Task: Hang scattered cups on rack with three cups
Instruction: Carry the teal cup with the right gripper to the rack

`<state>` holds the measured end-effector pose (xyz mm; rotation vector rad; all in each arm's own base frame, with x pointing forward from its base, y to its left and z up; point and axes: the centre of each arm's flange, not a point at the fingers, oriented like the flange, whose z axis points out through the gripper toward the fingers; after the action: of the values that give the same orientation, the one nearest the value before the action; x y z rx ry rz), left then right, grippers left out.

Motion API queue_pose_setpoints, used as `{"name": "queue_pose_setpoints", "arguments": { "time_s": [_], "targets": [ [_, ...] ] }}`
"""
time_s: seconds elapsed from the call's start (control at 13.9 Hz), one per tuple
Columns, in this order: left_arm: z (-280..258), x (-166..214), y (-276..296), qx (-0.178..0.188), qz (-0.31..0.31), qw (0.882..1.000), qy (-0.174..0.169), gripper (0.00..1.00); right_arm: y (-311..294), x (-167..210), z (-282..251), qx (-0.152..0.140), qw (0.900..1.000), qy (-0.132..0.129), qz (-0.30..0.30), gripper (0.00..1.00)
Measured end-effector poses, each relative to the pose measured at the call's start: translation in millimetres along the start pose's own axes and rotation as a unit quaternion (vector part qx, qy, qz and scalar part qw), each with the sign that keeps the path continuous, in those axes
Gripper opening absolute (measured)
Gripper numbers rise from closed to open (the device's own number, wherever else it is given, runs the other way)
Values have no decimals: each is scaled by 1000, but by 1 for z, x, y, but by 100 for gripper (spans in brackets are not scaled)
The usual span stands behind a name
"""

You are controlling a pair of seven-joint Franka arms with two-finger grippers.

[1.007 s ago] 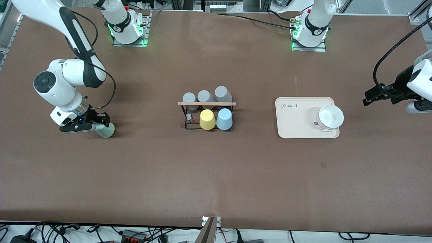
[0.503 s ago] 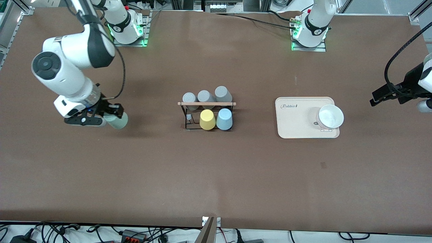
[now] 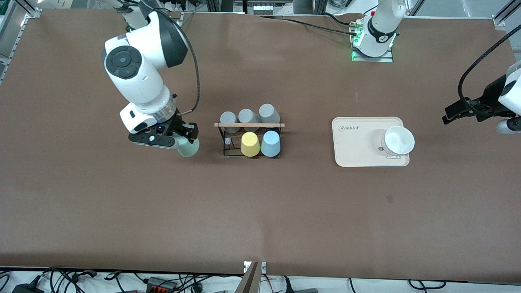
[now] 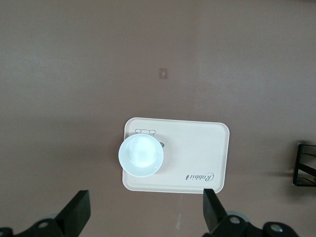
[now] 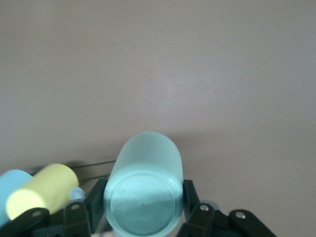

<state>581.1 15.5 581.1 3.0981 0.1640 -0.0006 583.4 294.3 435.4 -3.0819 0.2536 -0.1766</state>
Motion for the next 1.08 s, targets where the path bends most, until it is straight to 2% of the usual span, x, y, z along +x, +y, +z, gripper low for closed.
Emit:
{"name": "queue_pose_setpoints", "arguments": {
  "time_s": [0.5, 1.08],
  "targets": [
    [1, 0, 0, 0, 0, 1000, -1, 100, -61, -8, 40, -1, 1000, -11, 19, 66],
    [1, 0, 1, 0, 1, 1000, -1, 100, -104, -35, 29, 17, 999, -15, 29, 66]
  ]
}}
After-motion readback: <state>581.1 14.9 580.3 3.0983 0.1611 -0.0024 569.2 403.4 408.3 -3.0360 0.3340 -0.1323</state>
